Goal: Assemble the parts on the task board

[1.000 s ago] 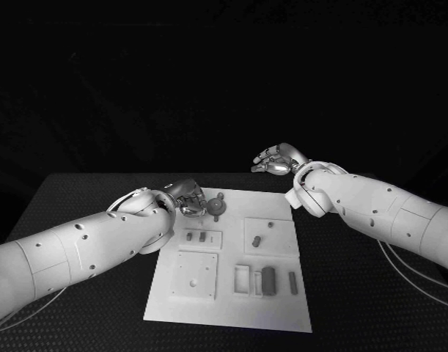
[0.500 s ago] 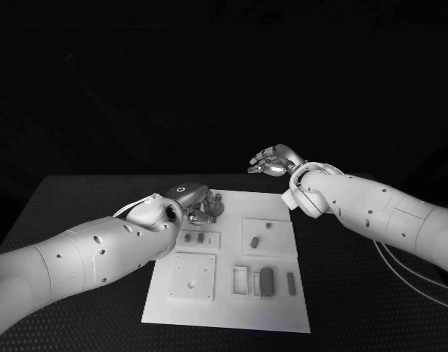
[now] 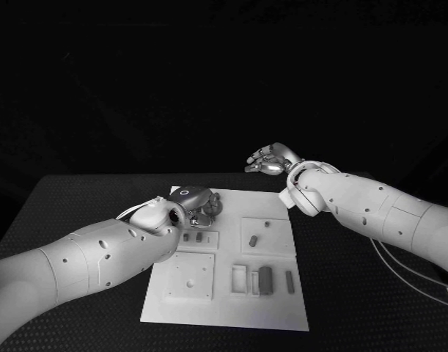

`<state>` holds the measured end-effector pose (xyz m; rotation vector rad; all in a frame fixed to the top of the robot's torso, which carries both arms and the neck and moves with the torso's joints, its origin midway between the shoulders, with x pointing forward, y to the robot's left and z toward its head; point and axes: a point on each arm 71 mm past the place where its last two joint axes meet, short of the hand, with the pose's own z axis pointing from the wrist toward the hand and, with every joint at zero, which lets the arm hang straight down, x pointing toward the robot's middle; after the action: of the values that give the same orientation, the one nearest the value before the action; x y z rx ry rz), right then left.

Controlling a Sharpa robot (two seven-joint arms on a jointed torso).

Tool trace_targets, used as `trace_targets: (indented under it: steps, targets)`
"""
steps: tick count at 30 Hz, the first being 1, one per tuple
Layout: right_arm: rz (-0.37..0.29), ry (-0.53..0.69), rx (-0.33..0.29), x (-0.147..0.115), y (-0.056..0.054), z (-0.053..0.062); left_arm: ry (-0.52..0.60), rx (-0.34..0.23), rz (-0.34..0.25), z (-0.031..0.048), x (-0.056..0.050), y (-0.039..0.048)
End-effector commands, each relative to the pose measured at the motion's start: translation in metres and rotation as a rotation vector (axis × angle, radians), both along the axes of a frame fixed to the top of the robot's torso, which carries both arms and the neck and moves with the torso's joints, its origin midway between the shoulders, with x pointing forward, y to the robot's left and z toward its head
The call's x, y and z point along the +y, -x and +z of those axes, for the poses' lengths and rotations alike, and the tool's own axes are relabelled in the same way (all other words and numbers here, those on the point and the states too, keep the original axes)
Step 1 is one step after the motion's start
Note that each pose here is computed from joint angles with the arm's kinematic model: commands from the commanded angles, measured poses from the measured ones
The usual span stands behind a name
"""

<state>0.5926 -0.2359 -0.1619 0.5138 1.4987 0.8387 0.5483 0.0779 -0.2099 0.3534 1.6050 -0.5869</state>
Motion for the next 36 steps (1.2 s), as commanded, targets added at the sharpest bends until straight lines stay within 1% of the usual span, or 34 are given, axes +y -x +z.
trace_targets:
  steps: [1,6,12,17,20,27,29,36]
  targets:
    - [0.018,-0.002,-0.002,0.002,0.0,0.0,-0.015,0.0,-0.023,-0.0007,-0.004,0.0013]
    - [0.019,-0.002,-0.002,0.003,0.0,0.0,-0.041,0.018,-0.018,-0.0038,-0.003,0.0007]
    - [0.019,-0.002,-0.002,0.003,0.0,0.0,-0.086,0.04,-0.008,-0.0098,-0.001,-0.0012]
    - [0.021,-0.002,-0.002,0.003,0.001,0.0,-0.093,0.05,-0.003,-0.0148,-0.001,-0.0014]
    - [0.021,-0.003,-0.002,0.003,0.001,0.0,-0.092,0.052,-0.01,-0.0163,-0.002,-0.0008]
    - [0.023,-0.003,-0.001,0.005,0.001,0.0,-0.083,0.051,-0.028,-0.0162,-0.005,0.0014]
    - [0.023,-0.003,-0.001,0.005,0.001,0.0,-0.069,0.038,-0.032,-0.0149,-0.005,0.0022]
    - [0.023,-0.003,-0.001,0.004,0.001,0.0,-0.06,0.032,-0.042,-0.0143,-0.004,0.0036]
